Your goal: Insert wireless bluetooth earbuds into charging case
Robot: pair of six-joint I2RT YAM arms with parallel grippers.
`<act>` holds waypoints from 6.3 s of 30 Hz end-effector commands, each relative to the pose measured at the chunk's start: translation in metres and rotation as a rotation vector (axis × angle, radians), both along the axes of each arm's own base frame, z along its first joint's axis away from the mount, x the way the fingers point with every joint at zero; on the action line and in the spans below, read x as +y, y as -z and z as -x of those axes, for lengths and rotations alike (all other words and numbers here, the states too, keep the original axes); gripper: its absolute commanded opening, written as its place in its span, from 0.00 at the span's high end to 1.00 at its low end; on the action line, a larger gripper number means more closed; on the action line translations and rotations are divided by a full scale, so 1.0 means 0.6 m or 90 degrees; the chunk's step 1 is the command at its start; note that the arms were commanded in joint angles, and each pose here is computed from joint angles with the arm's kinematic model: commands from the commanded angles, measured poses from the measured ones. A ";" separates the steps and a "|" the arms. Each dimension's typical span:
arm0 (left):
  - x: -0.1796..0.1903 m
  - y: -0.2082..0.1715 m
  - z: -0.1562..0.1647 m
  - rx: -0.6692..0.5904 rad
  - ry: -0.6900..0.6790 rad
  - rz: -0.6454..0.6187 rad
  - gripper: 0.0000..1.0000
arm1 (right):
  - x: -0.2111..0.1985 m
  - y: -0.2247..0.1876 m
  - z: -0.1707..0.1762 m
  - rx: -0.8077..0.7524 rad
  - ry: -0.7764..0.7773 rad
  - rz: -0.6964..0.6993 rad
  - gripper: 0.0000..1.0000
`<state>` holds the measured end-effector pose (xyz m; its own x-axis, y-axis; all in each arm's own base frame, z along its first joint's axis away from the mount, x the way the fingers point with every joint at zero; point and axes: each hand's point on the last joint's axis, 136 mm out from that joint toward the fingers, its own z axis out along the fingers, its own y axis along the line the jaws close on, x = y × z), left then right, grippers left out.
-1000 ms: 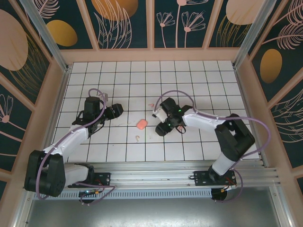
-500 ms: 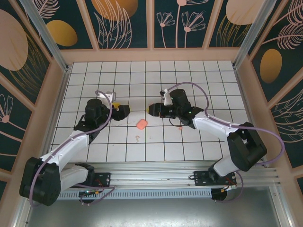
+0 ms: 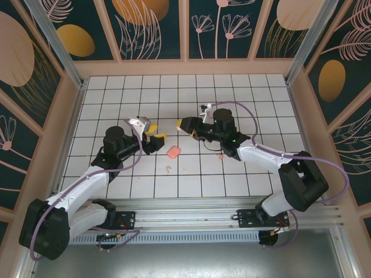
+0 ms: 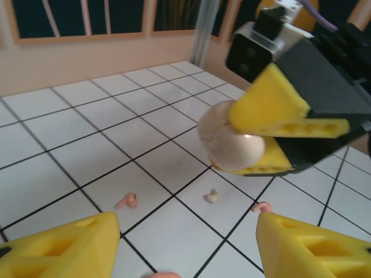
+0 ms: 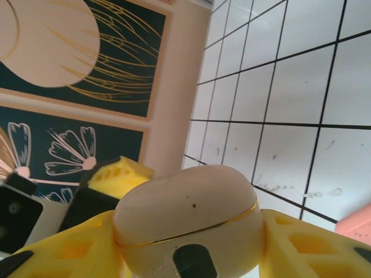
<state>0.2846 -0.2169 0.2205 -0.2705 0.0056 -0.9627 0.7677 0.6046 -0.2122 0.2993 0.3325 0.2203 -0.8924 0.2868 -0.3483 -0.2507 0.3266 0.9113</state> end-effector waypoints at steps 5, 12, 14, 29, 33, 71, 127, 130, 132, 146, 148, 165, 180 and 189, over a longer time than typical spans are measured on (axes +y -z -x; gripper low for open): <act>-0.050 -0.019 0.011 -0.074 0.063 -0.015 0.36 | 0.011 -0.060 0.005 -0.037 0.014 -0.072 0.48; -0.064 -0.034 -0.004 -0.084 0.040 0.021 0.38 | 0.021 -0.067 0.012 -0.032 0.013 -0.088 0.48; -0.063 -0.043 -0.005 -0.091 0.031 0.041 0.37 | 0.022 -0.067 0.014 -0.032 0.013 -0.089 0.48; -0.076 -0.066 -0.013 -0.098 0.031 0.094 0.37 | 0.035 -0.061 0.027 -0.011 0.003 -0.099 0.48; -0.080 -0.065 -0.017 -0.093 0.031 0.096 0.43 | 0.036 -0.061 0.029 -0.008 0.000 -0.099 0.48; -0.111 -0.072 0.027 -0.098 0.162 0.098 0.84 | -0.096 -0.141 0.080 -0.483 -0.005 0.059 0.19; -0.134 -0.055 0.137 -0.244 0.361 -0.011 0.52 | -0.088 -0.080 0.177 -0.873 -0.479 0.263 0.86; -0.132 -0.033 0.122 -0.231 0.343 -0.063 0.47 | -0.102 -0.070 0.158 -0.861 -0.446 0.342 0.86; -0.132 -0.019 0.116 -0.217 0.339 -0.090 0.45 | -0.111 -0.063 0.150 -0.854 -0.433 0.387 0.86; -0.142 -0.006 0.116 -0.192 0.371 -0.099 0.42 | -0.103 -0.017 0.154 -0.830 -0.487 0.515 0.86; -0.143 -0.005 0.117 -0.187 0.373 -0.097 0.43 | -0.097 -0.011 0.156 -0.827 -0.501 0.515 0.86; -0.153 -0.004 0.126 -0.174 0.400 -0.084 0.50 | -0.071 -0.035 0.165 -0.862 -0.504 0.460 0.85; -0.153 -0.001 0.124 -0.166 0.395 -0.084 0.76 | -0.064 -0.039 0.171 -0.865 -0.498 0.437 0.75; -0.153 0.002 0.125 -0.166 0.395 -0.090 0.78 | -0.066 -0.058 0.168 -0.869 -0.457 0.400 0.62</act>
<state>0.2103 -0.3045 0.2096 0.0331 0.2291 -0.9728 0.9967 0.0643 0.0490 0.2010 0.2914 0.2369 0.2473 -0.5620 -0.7893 -0.9553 -0.0054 -0.2955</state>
